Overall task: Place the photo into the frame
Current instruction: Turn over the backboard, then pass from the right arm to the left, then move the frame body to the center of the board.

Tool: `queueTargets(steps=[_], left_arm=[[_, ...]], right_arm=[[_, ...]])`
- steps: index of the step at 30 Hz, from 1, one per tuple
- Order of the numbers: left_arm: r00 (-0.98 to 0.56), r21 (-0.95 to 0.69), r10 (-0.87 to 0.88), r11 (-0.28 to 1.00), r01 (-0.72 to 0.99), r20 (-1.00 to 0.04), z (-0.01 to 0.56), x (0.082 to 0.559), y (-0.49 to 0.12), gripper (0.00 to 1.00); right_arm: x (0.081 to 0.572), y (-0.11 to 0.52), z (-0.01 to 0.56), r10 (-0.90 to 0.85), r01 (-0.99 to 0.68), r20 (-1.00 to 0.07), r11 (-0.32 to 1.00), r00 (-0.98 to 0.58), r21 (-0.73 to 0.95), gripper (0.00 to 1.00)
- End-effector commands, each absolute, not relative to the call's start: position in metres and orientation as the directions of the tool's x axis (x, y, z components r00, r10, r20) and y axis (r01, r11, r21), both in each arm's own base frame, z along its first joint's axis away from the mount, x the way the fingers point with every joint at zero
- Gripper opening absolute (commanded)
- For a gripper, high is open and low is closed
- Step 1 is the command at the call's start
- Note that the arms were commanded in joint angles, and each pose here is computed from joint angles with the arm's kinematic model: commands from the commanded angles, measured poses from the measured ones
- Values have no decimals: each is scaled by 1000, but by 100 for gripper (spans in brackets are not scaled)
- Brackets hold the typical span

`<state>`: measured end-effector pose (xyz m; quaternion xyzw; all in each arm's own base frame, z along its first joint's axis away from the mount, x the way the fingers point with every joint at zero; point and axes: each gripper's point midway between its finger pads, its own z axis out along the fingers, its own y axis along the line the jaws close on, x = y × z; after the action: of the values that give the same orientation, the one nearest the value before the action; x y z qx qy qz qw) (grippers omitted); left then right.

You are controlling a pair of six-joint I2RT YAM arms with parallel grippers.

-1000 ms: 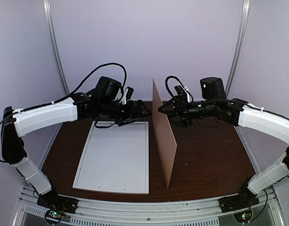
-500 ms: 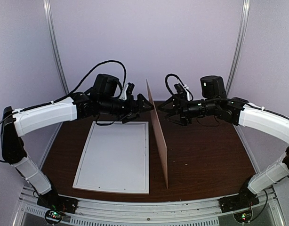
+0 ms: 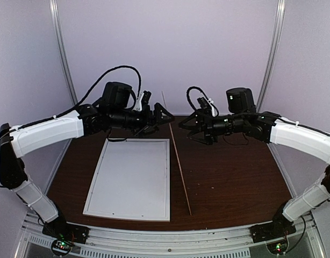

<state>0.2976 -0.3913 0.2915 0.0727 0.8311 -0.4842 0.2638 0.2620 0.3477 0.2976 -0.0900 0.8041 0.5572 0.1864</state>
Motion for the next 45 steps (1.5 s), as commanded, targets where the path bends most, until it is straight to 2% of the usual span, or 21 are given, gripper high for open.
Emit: queueTargets(steps=[1,11,18,26,45], left_arm=[[-830,-771,-158,493,403,-535,308,299,-388,97],[-842,-734,-142,578,356,-520,285,303,-380,83],[-833,-668,-109,657,349,-543,267,307,-369,61],[-825,-599,-74,724,342,-561,253,308,-356,47],[-805,-496,-31,802,334,-593,242,308,-334,29]], right_arm=[[264,352,301,61,-379,-426,352,-903,856,80],[264,347,297,67,-375,-426,365,-902,852,80],[267,344,287,70,-358,-412,379,-908,853,80],[269,339,278,75,-342,-400,390,-913,855,80],[273,344,259,66,-318,-371,394,-926,863,80]])
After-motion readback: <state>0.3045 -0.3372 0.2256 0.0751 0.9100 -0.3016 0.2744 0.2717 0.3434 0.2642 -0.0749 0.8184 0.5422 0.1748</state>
